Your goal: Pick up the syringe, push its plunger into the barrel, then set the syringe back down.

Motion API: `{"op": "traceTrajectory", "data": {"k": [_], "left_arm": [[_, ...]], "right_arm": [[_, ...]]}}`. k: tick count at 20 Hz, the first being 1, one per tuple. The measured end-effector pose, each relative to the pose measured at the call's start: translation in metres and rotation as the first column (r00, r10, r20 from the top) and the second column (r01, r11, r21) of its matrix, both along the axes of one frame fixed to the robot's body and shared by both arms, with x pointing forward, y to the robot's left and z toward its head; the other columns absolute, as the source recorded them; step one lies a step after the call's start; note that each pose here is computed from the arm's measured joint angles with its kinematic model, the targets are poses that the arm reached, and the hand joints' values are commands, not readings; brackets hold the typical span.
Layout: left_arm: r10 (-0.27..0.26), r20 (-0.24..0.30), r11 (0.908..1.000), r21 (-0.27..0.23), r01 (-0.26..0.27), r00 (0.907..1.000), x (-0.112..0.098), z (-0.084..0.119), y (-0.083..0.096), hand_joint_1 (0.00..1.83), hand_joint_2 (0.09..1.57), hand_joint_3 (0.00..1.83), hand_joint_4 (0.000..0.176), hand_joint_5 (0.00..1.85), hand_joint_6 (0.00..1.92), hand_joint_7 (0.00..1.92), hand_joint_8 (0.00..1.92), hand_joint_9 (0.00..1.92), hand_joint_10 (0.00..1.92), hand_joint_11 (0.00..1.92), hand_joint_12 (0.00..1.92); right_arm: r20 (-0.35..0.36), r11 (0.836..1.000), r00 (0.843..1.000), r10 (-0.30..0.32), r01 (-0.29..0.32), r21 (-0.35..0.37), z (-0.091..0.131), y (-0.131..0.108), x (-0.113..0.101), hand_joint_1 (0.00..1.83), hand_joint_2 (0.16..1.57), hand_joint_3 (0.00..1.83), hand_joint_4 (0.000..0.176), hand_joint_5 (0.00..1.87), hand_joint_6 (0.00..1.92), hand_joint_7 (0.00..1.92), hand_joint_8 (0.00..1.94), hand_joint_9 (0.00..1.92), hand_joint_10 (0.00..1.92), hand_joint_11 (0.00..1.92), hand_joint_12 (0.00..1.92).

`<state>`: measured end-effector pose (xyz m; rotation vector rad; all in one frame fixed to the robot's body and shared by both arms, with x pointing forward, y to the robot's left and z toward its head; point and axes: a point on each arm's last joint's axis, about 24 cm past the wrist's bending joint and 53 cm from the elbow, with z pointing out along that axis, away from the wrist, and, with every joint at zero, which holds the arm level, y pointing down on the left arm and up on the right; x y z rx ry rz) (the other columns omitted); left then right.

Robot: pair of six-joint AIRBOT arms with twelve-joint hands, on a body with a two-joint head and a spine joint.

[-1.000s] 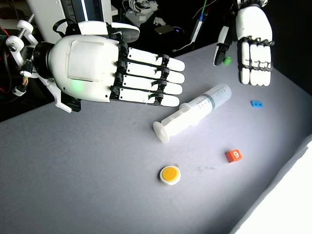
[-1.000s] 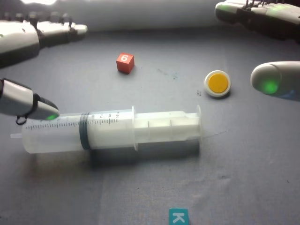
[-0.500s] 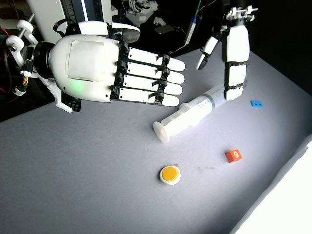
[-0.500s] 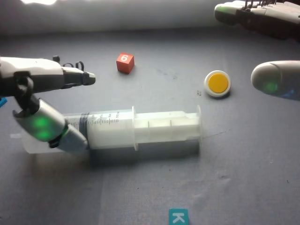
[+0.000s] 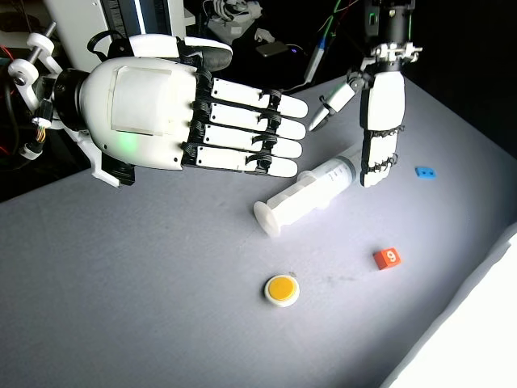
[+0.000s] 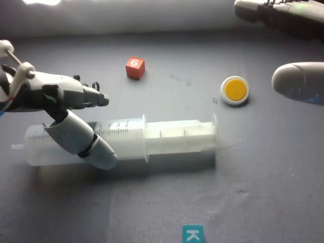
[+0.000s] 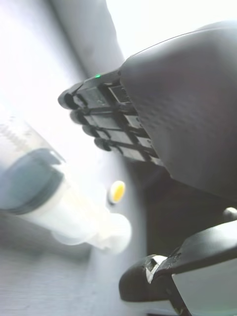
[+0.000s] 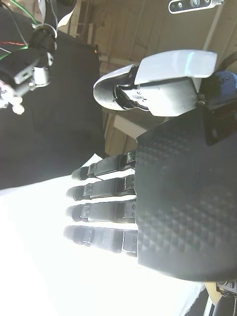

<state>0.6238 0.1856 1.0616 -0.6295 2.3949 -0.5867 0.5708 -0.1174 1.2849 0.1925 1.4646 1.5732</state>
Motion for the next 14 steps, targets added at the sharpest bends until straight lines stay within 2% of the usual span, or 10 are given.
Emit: {"op": "traceTrajectory", "data": {"k": [4,10,14], "left_arm": [[-0.01,-0.016,0.9998,0.014,0.011,0.9998,-0.002,-0.012,0.0,0.74,0.83,0.0,0.0,0.0,0.0,0.0,0.0,0.0,0.0,0.0,0.0],[-0.051,-0.021,0.9987,0.009,0.051,0.9985,-0.007,-0.023,-0.012,0.74,0.84,0.0,0.0,0.0,0.0,0.0,0.0,0.0,0.0,0.0,0.0],[-0.057,-0.027,0.9982,0.017,0.058,0.998,-0.007,-0.03,-0.011,0.77,0.81,0.0,0.0,0.0,0.0,0.0,0.0,0.0,0.0,0.0,0.0]], "right_arm": [[-0.001,1.0,1.0,-0.001,0.001,0.001,0.0,0.0,0.0,0.0,1.21,0.0,0.0,0.14,0.01,0.15,0.01,0.14,0.01,0.0,0.42],[-0.004,1.0,1.0,-0.005,0.005,0.006,0.0,-0.001,0.001,0.0,1.21,0.0,0.0,0.12,0.0,0.13,0.0,0.12,0.0,0.0,0.36],[-0.004,1.0,1.0,-0.005,0.005,0.006,0.0,-0.001,0.001,0.0,1.21,0.0,0.0,0.14,0.0,0.16,0.0,0.15,0.0,0.0,0.42]]}}
